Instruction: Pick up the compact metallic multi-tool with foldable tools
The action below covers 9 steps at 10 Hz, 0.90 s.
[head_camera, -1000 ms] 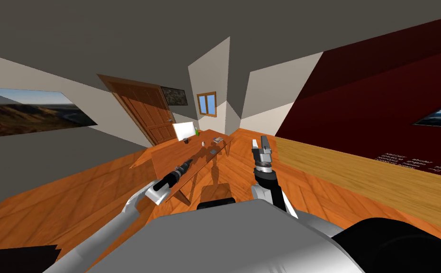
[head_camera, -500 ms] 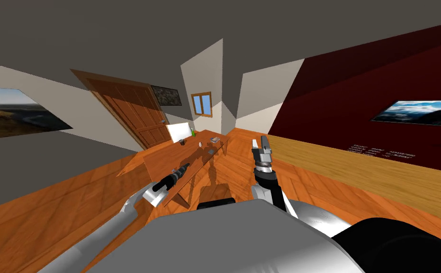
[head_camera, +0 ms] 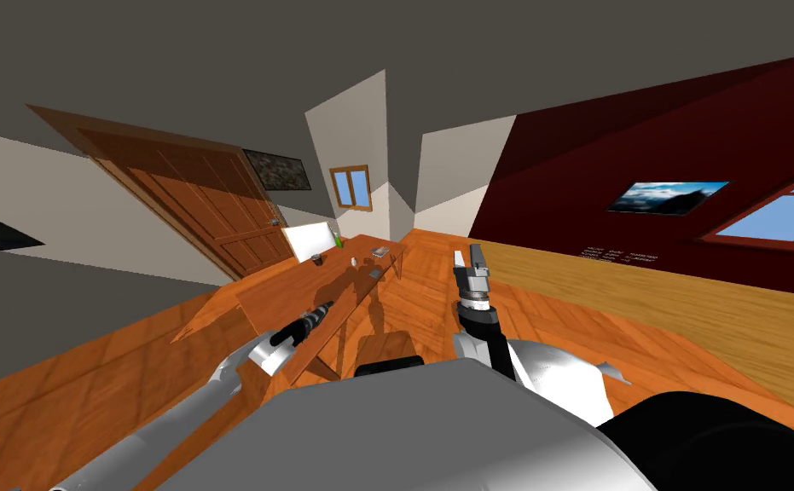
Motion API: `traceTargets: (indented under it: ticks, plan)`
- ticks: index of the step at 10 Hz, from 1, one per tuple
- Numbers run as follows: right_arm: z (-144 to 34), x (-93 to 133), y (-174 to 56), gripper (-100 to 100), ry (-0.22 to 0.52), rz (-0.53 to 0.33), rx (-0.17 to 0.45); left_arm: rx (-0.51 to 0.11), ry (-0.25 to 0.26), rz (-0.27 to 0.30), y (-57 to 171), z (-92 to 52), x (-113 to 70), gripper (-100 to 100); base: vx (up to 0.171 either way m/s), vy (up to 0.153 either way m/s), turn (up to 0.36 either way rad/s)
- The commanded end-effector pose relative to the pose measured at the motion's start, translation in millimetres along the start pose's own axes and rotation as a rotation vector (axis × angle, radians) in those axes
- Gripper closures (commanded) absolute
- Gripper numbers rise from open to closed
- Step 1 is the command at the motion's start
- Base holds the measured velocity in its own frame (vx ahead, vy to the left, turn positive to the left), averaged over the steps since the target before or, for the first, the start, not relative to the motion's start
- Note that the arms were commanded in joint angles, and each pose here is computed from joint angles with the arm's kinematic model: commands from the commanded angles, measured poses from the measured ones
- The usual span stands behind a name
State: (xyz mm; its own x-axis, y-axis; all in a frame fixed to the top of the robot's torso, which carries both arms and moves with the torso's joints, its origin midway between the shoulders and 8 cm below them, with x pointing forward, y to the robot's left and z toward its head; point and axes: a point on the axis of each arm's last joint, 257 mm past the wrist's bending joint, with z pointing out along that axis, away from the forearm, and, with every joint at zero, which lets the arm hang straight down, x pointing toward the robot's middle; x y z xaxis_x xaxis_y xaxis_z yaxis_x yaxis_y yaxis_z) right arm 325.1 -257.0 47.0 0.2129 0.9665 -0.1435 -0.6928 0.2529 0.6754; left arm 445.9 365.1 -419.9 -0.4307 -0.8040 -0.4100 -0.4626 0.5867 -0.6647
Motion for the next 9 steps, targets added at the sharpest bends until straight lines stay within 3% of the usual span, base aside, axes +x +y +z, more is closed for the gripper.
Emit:
traceTargets:
  ticks: [1, 2, 5, 6, 8, 9]
  plan:
    - [0.0, 0, 0, 0, 0.0, 0.0, 0.0, -0.076, -0.009, 0.007, 34, -2.4, -8.2, -100, -0.01, 0.08, -0.276]
    - [0.0, 0, 0, 0, 0.0, 0.0, 0.0, -0.084, -0.013, 0.006, 38, -2.6, -9.8, -100, -0.007, 0.077, -0.129]
    - [0.0, 0, 0, 0, 0.0, 0.0, 0.0, -0.195, -0.029, 0.015, 88, -7.8, -25.3, -100, -0.012, 0.071, -0.198]
    - [0.0, 0, 0, 0, 0.0, 0.0, 0.0, -0.203, -0.032, 0.015, 92, -8.5, -27.0, -100, -0.006, 0.066, -0.136]
    - [0.0, 0, 0, 0, 0.0, 0.0, 0.0, -0.305, -0.051, 0.019, 138, -18.6, -41.7, -100, -0.006, 0.095, -0.296]
    - [0.0, 0, 0, 0, 0.0, 0.0, 0.0, -0.309, -0.053, 0.019, 139, -19.1, -42.5, -100, -0.001, 0.087, -0.104]
